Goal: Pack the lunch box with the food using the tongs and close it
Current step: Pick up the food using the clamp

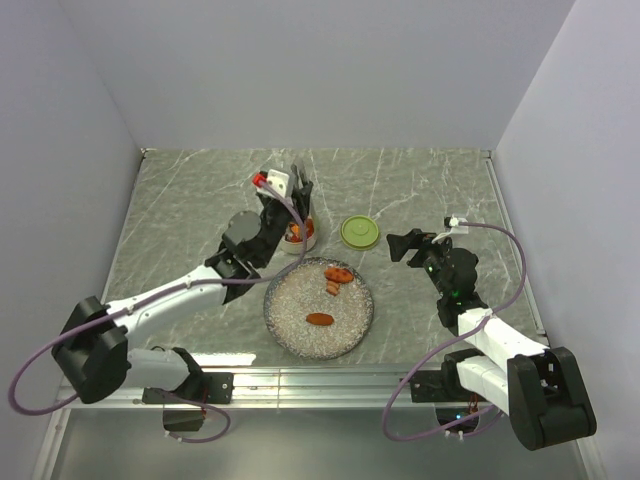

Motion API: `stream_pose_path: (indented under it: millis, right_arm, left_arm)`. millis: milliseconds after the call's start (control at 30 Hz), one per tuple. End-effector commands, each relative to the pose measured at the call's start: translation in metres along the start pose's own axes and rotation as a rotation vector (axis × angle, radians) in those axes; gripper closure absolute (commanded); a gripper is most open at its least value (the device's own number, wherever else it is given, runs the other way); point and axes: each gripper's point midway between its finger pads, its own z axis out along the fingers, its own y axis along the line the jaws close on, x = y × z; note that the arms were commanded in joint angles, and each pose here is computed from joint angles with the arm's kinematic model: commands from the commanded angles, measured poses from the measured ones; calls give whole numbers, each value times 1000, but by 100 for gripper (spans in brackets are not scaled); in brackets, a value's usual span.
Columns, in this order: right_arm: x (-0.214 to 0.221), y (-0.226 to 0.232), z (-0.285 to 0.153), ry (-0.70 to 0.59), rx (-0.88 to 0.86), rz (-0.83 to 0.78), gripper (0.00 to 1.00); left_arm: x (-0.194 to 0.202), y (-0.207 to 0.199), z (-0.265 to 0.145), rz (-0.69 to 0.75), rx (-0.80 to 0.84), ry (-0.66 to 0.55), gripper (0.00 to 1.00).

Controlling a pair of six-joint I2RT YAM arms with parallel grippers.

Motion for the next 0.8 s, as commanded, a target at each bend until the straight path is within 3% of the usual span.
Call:
stream_pose_path:
  millis: [0,400,767]
  right_arm:
    - [-26,11,5,-70,-27,-28,4]
    - [-26,12,4,-72,-30,-29,4]
    - [-27,12,5,-74,-30,-30,4]
  left_arm:
    - [-19,-15,-19,9,2,-45,59]
    - [40,-78,-78,-96,111,128,59]
    - [70,-91,-80,-106,103,158,57]
